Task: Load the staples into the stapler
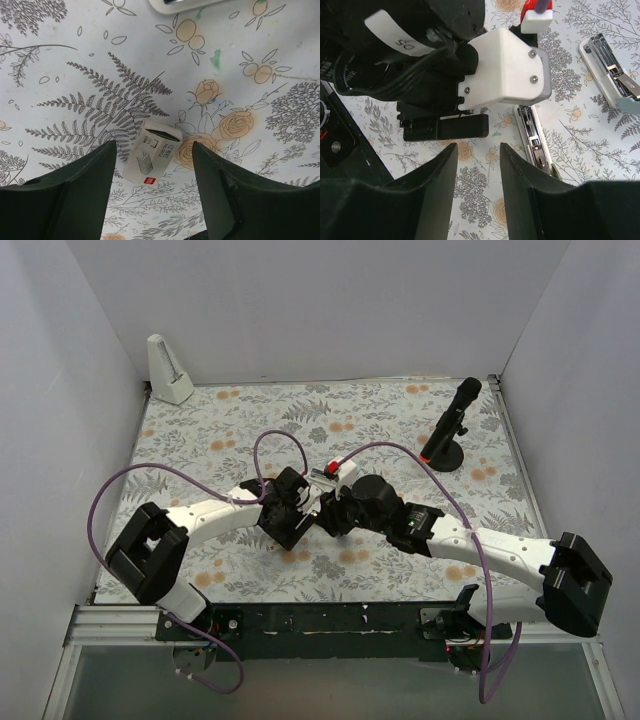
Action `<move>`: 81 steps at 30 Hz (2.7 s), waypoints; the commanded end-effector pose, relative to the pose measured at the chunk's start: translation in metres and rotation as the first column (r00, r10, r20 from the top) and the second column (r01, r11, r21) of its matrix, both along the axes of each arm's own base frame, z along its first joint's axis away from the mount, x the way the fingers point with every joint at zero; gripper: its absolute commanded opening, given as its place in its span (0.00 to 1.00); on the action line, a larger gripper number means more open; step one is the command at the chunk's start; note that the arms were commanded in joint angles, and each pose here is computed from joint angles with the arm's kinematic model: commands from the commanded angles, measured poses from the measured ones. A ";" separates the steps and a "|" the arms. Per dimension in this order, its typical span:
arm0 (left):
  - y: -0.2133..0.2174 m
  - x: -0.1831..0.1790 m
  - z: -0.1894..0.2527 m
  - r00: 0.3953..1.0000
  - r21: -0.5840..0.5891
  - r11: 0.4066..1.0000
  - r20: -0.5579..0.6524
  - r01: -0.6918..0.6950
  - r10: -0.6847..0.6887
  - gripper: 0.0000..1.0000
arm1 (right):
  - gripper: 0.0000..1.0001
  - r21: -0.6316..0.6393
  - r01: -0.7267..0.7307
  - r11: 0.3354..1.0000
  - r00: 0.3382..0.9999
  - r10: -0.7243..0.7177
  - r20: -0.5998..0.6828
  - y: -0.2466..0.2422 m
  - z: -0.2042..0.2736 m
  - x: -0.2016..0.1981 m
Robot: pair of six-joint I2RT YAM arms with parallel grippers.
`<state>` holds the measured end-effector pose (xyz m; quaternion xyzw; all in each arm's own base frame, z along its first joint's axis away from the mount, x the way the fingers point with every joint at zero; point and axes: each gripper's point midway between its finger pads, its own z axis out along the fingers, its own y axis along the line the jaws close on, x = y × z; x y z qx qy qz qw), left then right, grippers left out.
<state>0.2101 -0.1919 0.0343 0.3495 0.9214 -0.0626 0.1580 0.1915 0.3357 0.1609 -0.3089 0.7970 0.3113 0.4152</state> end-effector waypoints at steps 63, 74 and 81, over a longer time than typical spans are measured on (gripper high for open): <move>-0.040 -0.011 0.113 0.867 -0.391 0.847 0.475 0.359 -0.148 0.10 | 0.45 0.225 -0.082 0.971 0.967 0.132 -0.217 0.048 0.042 0.009; -0.041 -0.012 0.115 0.865 -0.394 0.844 0.480 0.365 -0.150 0.09 | 0.40 0.204 -0.067 0.977 0.963 0.117 -0.244 0.044 0.029 0.011; -0.042 -0.014 0.117 0.863 -0.400 0.838 0.482 0.372 -0.154 0.09 | 0.25 0.187 -0.045 0.981 0.964 0.092 -0.249 0.040 0.024 0.019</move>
